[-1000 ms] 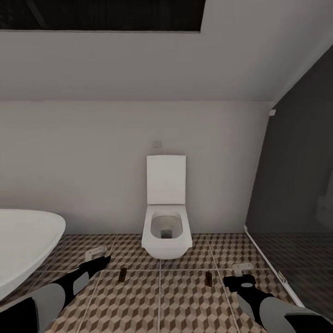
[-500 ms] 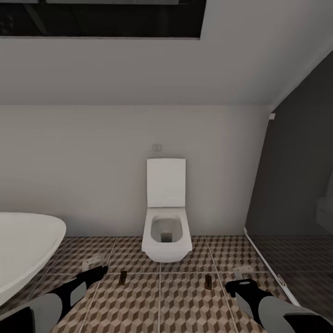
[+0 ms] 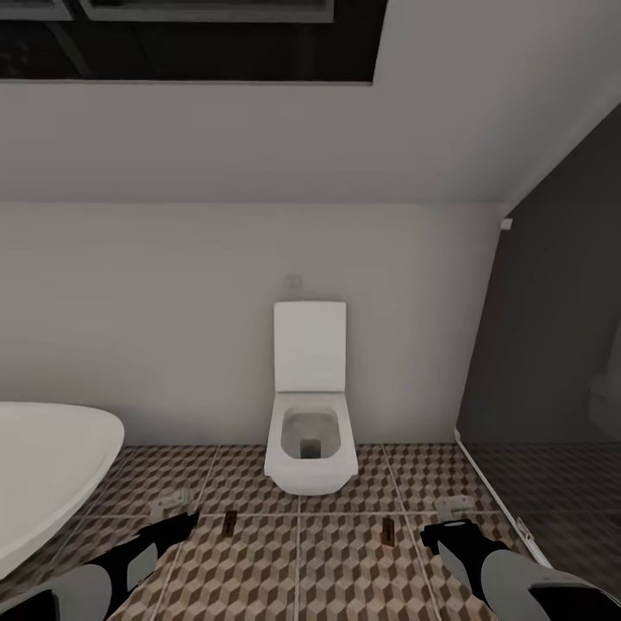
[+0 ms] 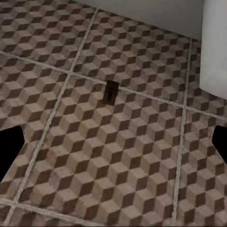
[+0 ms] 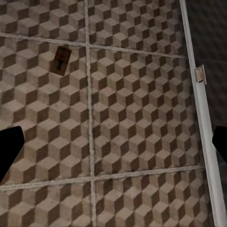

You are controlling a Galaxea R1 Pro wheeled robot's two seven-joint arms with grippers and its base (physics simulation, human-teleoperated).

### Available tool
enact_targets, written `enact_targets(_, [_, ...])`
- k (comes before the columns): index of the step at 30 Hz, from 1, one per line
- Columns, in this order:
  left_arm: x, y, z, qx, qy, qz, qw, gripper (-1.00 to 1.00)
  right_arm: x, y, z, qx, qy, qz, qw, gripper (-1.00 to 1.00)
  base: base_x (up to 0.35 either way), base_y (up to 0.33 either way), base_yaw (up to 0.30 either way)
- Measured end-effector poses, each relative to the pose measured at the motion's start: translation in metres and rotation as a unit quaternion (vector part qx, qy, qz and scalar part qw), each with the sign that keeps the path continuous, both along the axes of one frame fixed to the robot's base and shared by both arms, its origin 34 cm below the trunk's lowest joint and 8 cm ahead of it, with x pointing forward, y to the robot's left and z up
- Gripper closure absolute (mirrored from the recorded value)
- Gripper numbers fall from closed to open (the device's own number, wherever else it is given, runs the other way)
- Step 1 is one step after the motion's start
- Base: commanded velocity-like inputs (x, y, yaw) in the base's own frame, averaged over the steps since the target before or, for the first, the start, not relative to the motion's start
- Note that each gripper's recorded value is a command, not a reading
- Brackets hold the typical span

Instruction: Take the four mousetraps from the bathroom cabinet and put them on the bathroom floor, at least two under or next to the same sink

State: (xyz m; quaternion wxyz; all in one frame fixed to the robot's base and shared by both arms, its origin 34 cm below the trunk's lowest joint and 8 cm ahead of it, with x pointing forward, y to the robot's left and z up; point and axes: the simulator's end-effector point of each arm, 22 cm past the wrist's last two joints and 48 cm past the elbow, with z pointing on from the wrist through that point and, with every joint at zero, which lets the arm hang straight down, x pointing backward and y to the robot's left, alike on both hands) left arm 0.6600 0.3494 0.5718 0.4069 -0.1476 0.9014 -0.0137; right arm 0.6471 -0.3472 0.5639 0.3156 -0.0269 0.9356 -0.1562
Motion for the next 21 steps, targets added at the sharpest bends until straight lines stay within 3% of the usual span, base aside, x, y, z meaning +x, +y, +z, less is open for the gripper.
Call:
enact_targets(16, [-0.034, -0.001, -0.003, 0.0, 0.032, -0.001, 0.9995, -1.0, -0.012, 0.011, 0.015, 0.01, 0.018, 0.004, 0.9998, -1.0, 0.0, 0.0, 0.0])
enact_targets(21, [-0.045, -0.001, -0.003, 0.0, 0.042, -0.001, 0.9991, -1.0, -0.007, 0.013, 0.027, 0.012, 0.006, 0.007, 0.9999, -1.0, 0.0, 0.0, 0.0])
